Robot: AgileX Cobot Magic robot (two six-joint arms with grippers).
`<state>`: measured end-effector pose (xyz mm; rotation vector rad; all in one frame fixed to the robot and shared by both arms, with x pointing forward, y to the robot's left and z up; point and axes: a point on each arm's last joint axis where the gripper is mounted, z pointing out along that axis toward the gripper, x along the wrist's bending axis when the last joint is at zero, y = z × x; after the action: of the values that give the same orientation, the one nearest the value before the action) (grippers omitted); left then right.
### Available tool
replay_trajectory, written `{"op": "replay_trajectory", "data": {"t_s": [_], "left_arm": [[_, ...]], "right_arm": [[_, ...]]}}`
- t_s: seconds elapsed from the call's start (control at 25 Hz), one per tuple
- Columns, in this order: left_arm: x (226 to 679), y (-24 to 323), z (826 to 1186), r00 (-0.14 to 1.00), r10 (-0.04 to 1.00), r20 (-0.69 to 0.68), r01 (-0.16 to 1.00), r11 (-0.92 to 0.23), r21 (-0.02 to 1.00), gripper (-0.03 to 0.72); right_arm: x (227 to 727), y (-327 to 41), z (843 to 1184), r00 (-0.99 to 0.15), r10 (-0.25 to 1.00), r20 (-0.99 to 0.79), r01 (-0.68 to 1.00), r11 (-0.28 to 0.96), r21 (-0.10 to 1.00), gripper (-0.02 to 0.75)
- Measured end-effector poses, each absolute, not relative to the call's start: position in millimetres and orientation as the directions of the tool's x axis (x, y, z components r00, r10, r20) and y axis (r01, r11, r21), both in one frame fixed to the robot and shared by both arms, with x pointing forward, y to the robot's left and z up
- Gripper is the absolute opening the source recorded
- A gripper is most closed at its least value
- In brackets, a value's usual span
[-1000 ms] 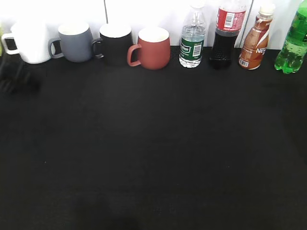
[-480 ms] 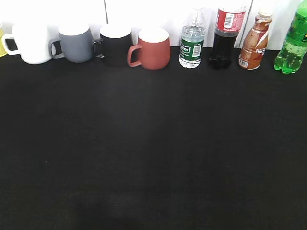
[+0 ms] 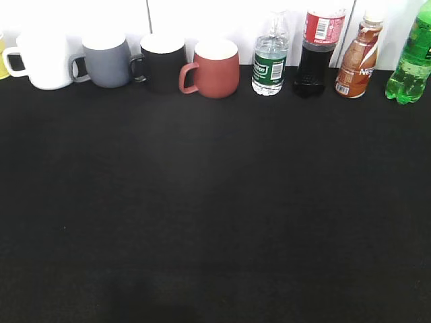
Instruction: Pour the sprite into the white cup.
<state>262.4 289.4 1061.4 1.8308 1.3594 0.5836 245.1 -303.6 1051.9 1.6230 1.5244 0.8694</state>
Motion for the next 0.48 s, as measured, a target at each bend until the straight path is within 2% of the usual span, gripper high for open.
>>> {"op": "replay_trajectory", "data": {"t_s": [0.24,0.48], "left_arm": [[262.5,289.5,1061.4,0.326,0.942,-0.079,0.590,-0.137,0.796,0.541],[261.2,290.3,1061.4,0.313,0.946,-0.079,0.585,-0.127,0.801,0.430]], "right_arm": [[245.1,-303.6,1051.9,0.067,0.998,-0.009,0.501,-0.026,0.865,0.568],[244.9,-303.6,1052.0,0.067,0.998,-0.009,0.498,-0.026,0.867,0.568]]}}
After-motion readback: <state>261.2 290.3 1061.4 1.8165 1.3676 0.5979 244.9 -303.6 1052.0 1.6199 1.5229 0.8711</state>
